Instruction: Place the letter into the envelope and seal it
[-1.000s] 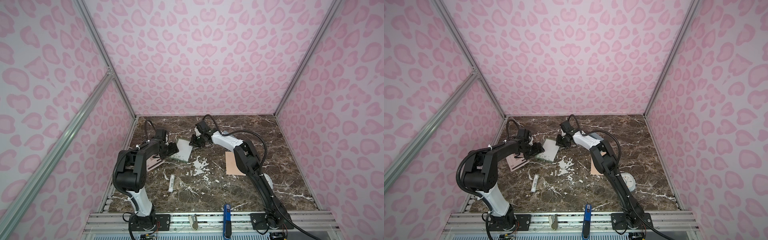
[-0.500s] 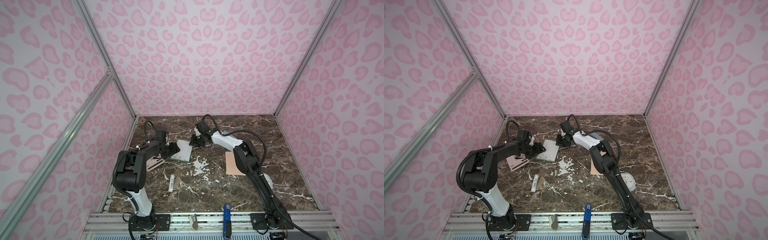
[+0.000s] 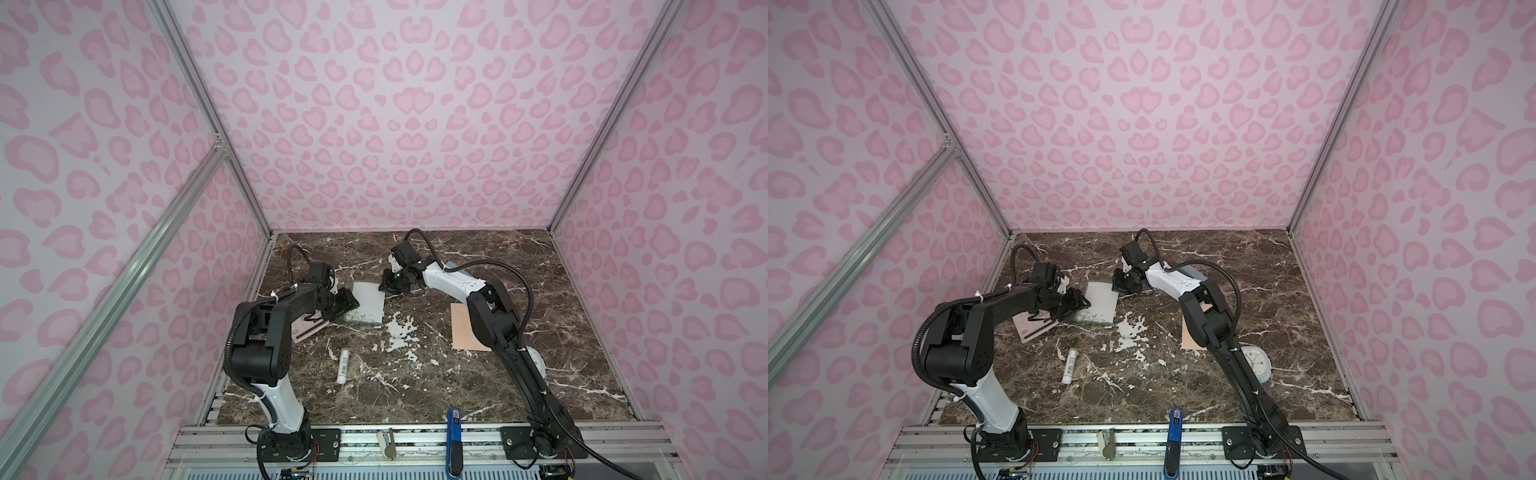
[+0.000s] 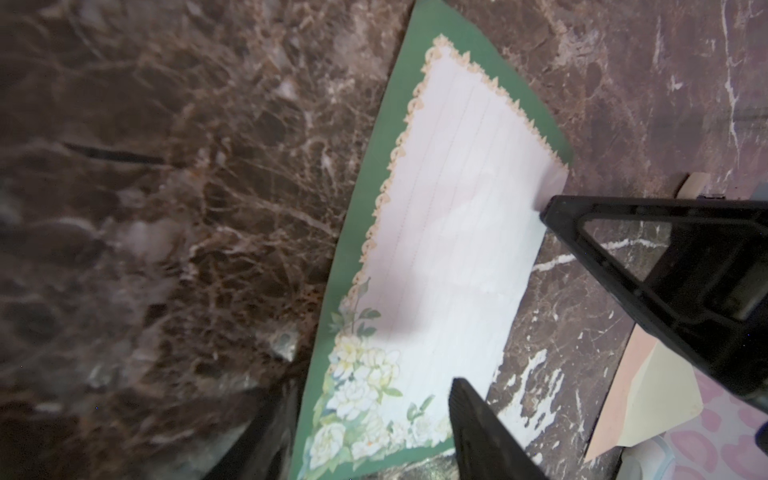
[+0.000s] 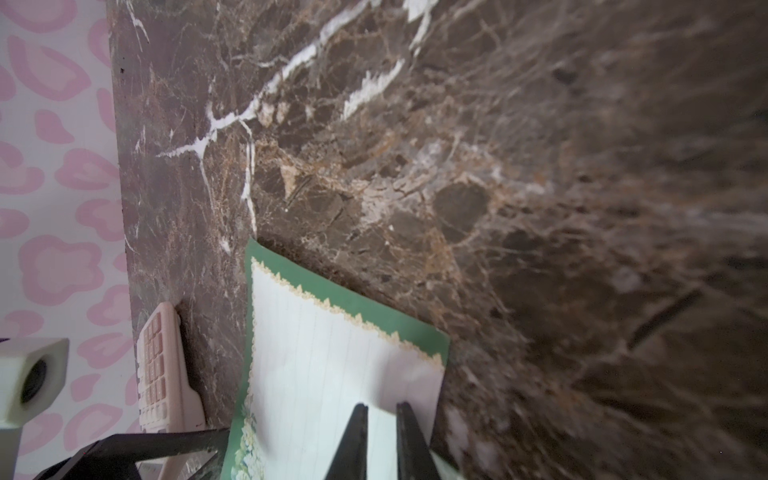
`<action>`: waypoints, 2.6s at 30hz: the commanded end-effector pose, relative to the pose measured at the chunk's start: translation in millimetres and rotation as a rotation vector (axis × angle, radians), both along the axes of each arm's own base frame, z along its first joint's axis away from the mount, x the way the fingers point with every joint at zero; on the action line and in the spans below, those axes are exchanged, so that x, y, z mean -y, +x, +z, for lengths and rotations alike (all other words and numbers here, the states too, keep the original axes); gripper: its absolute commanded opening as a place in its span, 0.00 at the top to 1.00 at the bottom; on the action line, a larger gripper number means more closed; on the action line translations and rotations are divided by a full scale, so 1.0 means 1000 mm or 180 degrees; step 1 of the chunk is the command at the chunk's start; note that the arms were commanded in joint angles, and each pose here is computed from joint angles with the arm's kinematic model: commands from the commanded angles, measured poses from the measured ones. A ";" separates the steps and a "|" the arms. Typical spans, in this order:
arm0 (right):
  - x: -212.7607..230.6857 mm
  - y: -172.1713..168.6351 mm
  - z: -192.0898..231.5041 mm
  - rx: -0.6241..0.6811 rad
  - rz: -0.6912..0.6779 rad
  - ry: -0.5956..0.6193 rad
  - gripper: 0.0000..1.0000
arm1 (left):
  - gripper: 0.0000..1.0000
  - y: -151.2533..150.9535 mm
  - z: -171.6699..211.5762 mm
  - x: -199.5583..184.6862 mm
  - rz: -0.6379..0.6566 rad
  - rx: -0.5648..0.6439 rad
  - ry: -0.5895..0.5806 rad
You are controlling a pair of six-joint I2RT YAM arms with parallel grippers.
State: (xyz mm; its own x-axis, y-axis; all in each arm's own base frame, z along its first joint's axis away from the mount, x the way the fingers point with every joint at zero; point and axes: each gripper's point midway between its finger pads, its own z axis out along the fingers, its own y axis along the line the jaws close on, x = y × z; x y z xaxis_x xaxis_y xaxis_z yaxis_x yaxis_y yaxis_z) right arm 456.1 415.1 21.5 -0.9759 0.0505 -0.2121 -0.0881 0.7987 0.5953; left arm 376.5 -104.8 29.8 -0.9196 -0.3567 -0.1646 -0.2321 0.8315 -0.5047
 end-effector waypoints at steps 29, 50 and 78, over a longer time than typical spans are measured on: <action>0.015 -0.008 0.024 0.0076 0.0043 -0.0206 0.75 | 0.96 -0.011 0.008 -0.013 0.0028 -0.0065 0.0240; 0.073 -0.109 0.172 0.1123 0.0236 0.0709 0.43 | 0.96 -0.042 0.144 0.032 -0.0144 0.1025 -0.0125; 0.107 -0.133 0.207 0.1917 -0.0031 0.2370 0.24 | 0.96 -0.088 0.243 0.099 -0.0865 0.1813 -0.0967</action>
